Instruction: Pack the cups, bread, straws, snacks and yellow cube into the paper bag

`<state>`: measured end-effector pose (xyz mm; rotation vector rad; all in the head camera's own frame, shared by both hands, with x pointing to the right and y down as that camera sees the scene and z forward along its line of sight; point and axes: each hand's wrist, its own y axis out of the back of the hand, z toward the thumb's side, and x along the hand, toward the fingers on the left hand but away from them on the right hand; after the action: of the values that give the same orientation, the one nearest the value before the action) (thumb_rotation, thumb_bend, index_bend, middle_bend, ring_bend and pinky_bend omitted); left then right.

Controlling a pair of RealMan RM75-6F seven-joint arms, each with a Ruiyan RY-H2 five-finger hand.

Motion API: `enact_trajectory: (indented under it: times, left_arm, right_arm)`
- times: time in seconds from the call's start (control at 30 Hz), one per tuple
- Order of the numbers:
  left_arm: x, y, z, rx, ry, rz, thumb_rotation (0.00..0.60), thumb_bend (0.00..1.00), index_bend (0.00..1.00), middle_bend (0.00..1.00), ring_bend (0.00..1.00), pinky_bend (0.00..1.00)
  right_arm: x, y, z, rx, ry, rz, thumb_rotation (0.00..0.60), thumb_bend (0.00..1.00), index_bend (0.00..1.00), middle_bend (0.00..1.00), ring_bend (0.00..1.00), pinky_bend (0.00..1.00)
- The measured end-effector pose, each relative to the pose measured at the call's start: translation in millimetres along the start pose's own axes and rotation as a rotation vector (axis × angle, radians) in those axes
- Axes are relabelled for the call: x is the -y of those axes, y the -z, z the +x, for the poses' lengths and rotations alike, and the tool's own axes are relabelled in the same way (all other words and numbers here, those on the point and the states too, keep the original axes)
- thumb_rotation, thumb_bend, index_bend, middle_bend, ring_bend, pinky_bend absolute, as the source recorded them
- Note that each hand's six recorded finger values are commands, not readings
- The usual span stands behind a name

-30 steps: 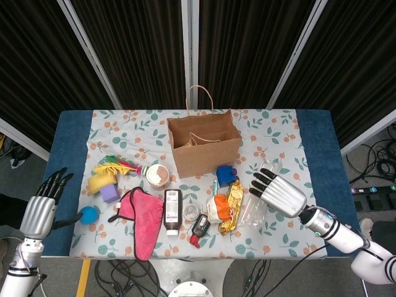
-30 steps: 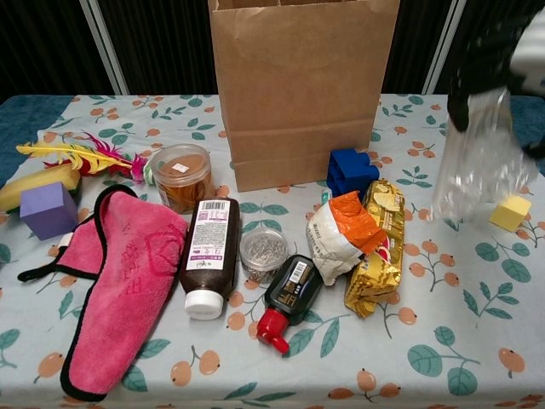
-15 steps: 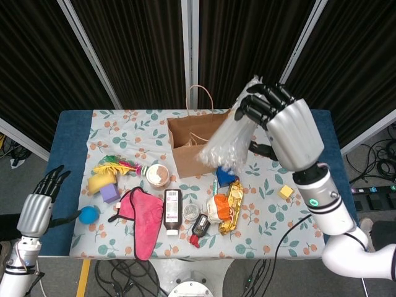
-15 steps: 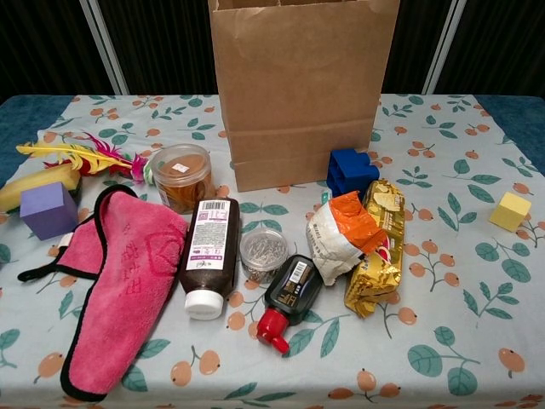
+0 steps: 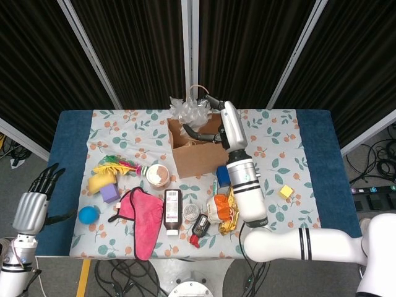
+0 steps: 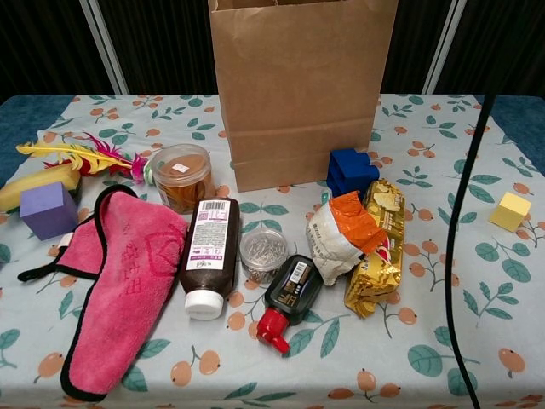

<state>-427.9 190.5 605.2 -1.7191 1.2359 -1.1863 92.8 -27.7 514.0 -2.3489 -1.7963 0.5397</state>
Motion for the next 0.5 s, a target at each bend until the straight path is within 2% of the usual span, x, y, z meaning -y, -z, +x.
enact_trajectory:
  times: [0.13, 0.37, 0.5]
  left_arm:
    - [0.2, 3.8, -0.1, -0.012, -0.004, -0.007, 0.569, 0.15, 0.15, 0.14, 0.09, 0.19]
    - [2.7, 4.6, 0.4, -0.012, 0.002, -0.015, 0.566, 0.15, 0.15, 0.14, 0.09, 0.19]
    - [5.6, 3.2, 1.7, -0.006, 0.009, -0.017, 0.570, 0.15, 0.15, 0.14, 0.09, 0.19]
  right_arm:
    - [-2.9, 9.4, -3.7, 0.025, 0.033, -0.039, 0.600, 0.17, 0.61, 0.50, 0.31, 0.34]
    - [-16.5, 22.0, -4.6, 0.036, 0.074, -0.009, 0.600, 0.18, 0.61, 0.50, 0.31, 0.33]
    - [-21.8, 36.5, -2.5, 0.062, 0.074, 0.012, 0.600, 0.18, 0.60, 0.49, 0.31, 0.33]
